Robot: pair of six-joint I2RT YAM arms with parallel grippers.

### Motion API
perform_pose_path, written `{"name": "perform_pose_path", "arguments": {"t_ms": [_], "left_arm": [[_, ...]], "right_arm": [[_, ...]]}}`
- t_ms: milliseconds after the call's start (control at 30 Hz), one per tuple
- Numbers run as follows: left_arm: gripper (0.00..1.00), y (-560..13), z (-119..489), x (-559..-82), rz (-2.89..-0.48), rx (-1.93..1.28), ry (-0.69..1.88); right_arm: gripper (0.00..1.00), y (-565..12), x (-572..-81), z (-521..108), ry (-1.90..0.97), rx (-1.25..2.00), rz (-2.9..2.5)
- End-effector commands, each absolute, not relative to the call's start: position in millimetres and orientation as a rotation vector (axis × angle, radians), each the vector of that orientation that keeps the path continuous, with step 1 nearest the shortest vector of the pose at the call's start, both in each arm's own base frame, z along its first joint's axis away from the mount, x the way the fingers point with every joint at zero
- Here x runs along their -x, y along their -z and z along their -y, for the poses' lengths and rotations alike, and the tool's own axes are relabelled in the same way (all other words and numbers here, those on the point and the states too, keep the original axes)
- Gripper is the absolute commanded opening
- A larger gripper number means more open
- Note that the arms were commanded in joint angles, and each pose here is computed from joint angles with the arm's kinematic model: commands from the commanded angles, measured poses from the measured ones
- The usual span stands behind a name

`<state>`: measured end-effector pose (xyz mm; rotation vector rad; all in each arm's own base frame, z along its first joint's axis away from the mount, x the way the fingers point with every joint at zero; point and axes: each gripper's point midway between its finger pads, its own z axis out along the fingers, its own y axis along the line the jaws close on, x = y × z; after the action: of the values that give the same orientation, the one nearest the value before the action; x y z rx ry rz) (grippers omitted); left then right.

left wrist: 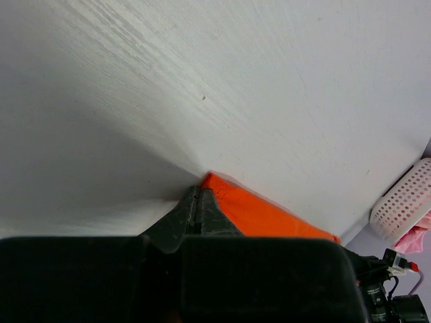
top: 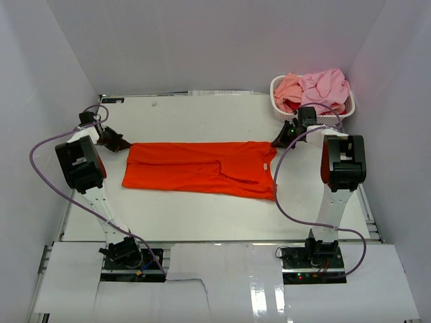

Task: Fold and stack the t-shirts
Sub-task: Fold the other side of the tshirt into a rectangle

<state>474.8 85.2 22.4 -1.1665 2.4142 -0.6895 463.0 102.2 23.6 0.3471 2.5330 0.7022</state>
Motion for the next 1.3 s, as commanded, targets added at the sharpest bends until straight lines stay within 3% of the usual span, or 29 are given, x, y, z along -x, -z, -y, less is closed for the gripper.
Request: {"name": "perform_pose_path", "arguments": {"t_ms": [0,933,1067,1267], "left_arm": [[0.0,-18.0,-99.5,-463.8,-2.421,1.203,0.595],[0.0,-17.7,-108.5,-464.1,-2.404,1.221,0.599],[0.0,-19.2,-107.8,-466.4,-2.398,1.212,0.613],[0.0,-32.2,-100.5,-482.6,-2.379,1.132,0.64]], "right_arm": [[0.08,-30.1,-469.1,-87.8,-0.639,-0.387,-2.499],[0.08,-30.1,-477.8,-61.4,-0.644,-0.423,-2.484],[0.23,-30.7,-478.4,-65.3,-0.664,-0.398,-2.485],[0.24,-38.0,-486.5,-80.6,-0.69,-0.307,-2.494]]}}
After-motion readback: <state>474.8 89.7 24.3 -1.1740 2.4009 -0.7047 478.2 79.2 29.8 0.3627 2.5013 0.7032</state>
